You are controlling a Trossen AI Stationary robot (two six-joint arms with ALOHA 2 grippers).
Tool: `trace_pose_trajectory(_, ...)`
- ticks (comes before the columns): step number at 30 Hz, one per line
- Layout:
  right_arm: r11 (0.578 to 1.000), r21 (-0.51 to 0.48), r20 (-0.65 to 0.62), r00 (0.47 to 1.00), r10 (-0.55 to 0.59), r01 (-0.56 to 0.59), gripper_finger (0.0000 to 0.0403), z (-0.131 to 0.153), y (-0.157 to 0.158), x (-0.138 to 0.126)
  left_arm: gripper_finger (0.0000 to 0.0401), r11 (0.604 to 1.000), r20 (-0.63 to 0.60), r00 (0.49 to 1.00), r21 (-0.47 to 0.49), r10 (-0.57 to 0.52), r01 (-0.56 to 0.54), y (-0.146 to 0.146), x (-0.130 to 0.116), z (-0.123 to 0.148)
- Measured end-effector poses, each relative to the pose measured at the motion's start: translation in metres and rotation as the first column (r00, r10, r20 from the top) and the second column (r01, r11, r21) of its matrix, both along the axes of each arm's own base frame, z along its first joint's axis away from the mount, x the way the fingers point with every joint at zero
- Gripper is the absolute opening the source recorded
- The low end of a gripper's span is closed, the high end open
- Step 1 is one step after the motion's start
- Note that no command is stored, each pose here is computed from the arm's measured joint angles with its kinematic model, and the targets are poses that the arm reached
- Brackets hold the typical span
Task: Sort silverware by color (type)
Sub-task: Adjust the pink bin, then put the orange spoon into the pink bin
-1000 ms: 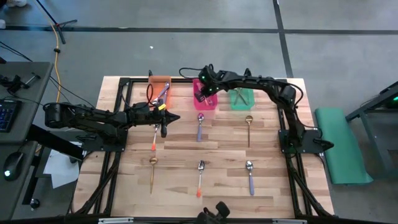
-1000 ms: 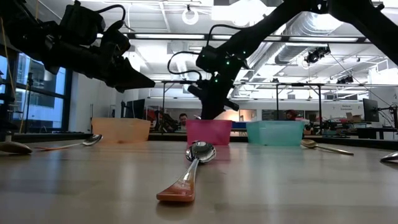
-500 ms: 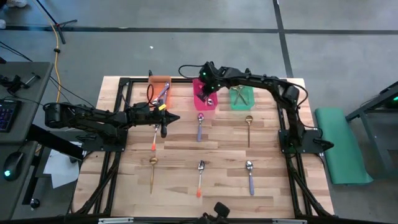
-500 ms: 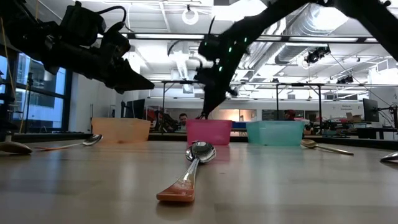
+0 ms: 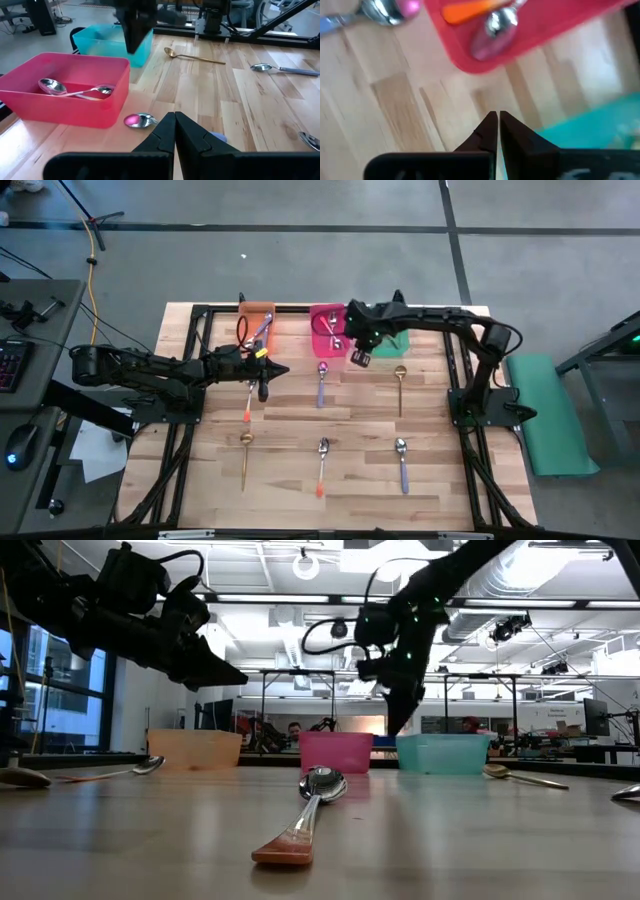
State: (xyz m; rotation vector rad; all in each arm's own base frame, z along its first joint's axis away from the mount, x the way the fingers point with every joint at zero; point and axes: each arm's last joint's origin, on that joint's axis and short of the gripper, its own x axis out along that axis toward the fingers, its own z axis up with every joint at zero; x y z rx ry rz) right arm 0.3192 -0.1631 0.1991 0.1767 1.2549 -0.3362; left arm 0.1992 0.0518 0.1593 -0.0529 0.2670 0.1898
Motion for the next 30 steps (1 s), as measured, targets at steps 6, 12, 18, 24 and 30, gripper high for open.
trace_pose_trajectory(6,1.000,-0.008,0.141,0.990,0.007,-0.006,0.0001,-0.025,0.003,0.003,0.0000,1.000,0.008,1.000,-0.006,0.002,-0.002,0.000,0.000,0.001)
trace_pose_trajectory(12,0.999,-0.040,0.233,0.972,-0.004,0.014,0.0000,-0.023,0.000,0.010,0.0000,1.000,0.009,1.000,-0.006,0.002,-0.002,0.000,0.000,0.001)
trace_pose_trajectory(18,1.000,-0.028,0.268,0.963,0.008,-0.001,0.0000,-0.022,-0.001,0.012,0.0000,1.000,0.008,1.000,-0.006,0.003,-0.003,0.000,0.000,0.001)
trace_pose_trajectory(24,0.997,-0.074,0.255,0.967,0.026,-0.007,0.0000,-0.009,0.001,0.007,0.0000,1.000,0.000,1.000,-0.008,0.002,-0.002,0.000,0.000,0.000)
trace_pose_trajectory(30,0.985,-0.168,0.345,0.934,0.097,-0.041,0.0000,0.016,0.008,-0.005,0.0000,1.000,-0.001,1.000,-0.009,0.002,-0.002,0.000,0.000,0.000)
